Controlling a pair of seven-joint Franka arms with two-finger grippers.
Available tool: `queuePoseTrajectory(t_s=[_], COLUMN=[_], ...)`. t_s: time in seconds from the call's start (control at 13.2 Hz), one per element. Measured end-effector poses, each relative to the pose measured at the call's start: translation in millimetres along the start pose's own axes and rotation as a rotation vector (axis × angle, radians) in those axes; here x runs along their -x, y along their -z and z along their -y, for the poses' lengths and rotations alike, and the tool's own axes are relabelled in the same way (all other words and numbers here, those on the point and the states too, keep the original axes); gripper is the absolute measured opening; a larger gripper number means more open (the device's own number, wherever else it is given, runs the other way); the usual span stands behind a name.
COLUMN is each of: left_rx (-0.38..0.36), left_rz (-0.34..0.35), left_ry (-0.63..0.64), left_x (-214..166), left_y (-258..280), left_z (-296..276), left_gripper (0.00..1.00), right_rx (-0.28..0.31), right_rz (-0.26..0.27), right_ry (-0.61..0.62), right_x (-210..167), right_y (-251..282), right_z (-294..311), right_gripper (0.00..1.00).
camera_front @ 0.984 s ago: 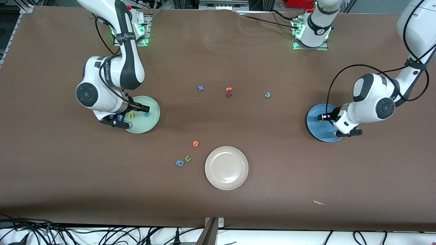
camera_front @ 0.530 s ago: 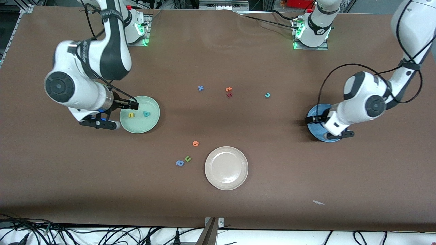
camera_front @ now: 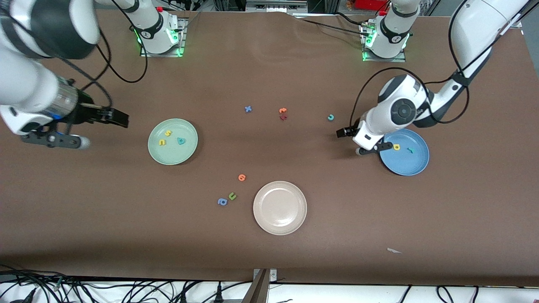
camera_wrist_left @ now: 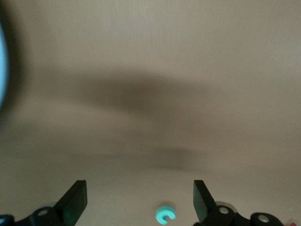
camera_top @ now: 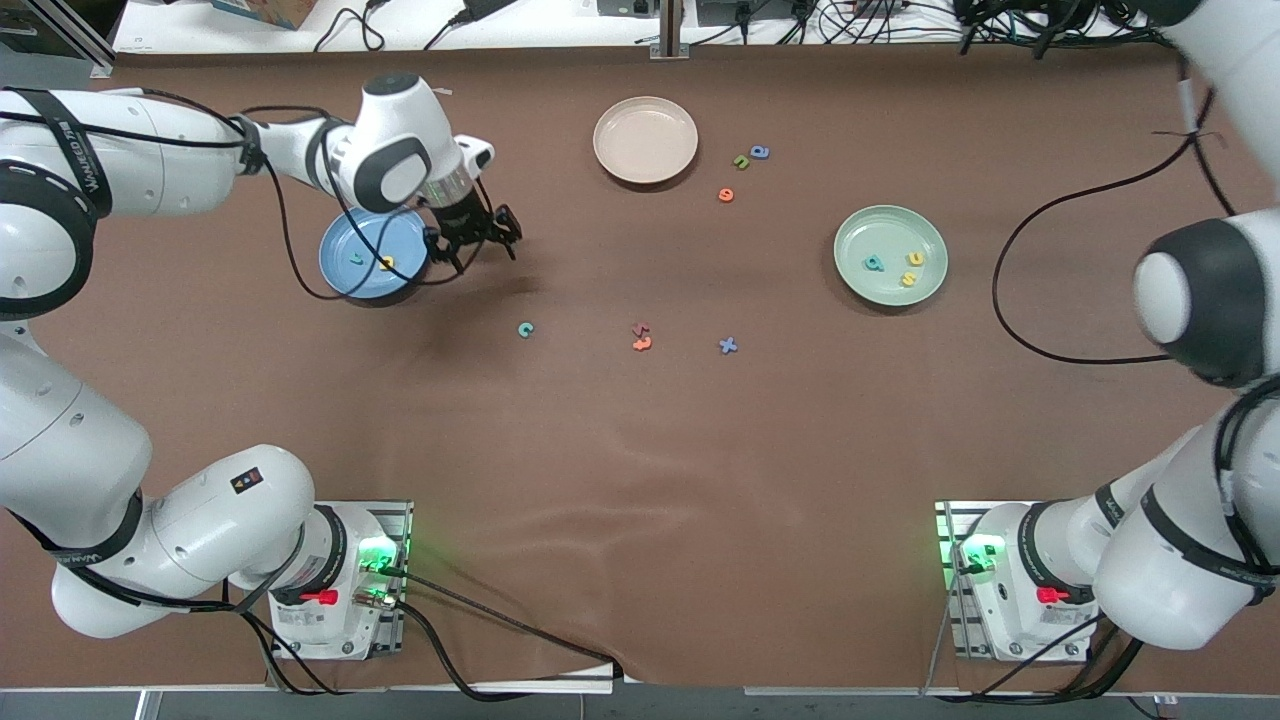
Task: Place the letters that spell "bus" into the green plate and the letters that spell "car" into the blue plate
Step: 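Open the left gripper over the blue plate while the right gripper releases the s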
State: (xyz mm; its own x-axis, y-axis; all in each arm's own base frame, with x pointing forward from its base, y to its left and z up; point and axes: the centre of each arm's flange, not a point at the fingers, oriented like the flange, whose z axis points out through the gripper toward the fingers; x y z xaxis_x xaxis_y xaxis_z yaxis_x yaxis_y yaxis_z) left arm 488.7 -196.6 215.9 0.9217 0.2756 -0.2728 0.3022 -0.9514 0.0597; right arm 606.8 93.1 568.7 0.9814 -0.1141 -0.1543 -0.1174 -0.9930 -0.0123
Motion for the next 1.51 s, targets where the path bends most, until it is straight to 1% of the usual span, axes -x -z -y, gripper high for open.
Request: queuePoseTrajectory(t_s=[0.08,0.15,0.3,0.45,0.61,0.68,0.76,0.91,1.06,1.21,1.29,1.44,1.51], left_rx=[-0.007,-0.018,-0.018,0.011,-0.011,-0.029,-0.034,-0.019,0.0,0.013,0.021,0.026,0.025], left_rz=[0.013,0.023,0.025,0.014,0.014,0.001,-0.017,-0.045,-0.051,-0.053,-0.055,-0.058,-0.064], left_ry=[0.031,0.061,0.147,0.243,0.3,0.322,0.347,0.387,0.419,0.447,0.463,0.486,0.493], left_x=[13.1,24.2,44.5,60.5,75.9,82.8,86.7,86.1,82.9,81.0,80.4,80.0,79.3], left_y=[-9.8,-18.2,-31.6,-41.8,-55.1,-62.2,-67.2,-71.2,-70.9,-70.0,-69.4,-69.0,-69.4], left_z=[-3.9,-8.6,-20.8,-30.0,-29.4,-26.8,-24.0,-20.7,-19.8,-19.7,-20.2,-20.4,-19.5], left_gripper=[1.0,1.0,1.0,1.0,0.99,0.99,0.96,0.95,0.95,0.91,0.88,0.88,0.88], right_rx=[-0.013,-0.008,0.022,0.034,0.023,0.015,0.009,0.001,0.002,0.004,0.004,0.003,0.004], right_rz=[0.002,0.0,-0.011,-0.045,-0.071,-0.085,-0.101,-0.117,-0.102,-0.1,-0.109,-0.146,-0.151], right_ry=[0.009,0.026,0.07,0.097,0.092,0.079,0.062,0.031,0.029,0.043,0.048,0.051,0.051], right_x=[1.7,4.8,12.6,19.3,28.5,33.1,37.4,45.0,51.4,53.2,52.8,55.1,60.2], right_y=[5.9,9.7,11.6,6.0,3.8,9.0,16.9,28.9,31.0,27.9,25.8,19.8,16.6], right_z=[-13.3,-18.3,-13.3,-10.4,-22.1,-33.0,-45.5,-67.9,-74.7,-67.0,-63.8,-62.4,-63.4], right_gripper=[1.0,1.0,1.0,1.0,1.0,1.0,1.0,1.0,1.0,1.0,1.0,1.0,1.0])
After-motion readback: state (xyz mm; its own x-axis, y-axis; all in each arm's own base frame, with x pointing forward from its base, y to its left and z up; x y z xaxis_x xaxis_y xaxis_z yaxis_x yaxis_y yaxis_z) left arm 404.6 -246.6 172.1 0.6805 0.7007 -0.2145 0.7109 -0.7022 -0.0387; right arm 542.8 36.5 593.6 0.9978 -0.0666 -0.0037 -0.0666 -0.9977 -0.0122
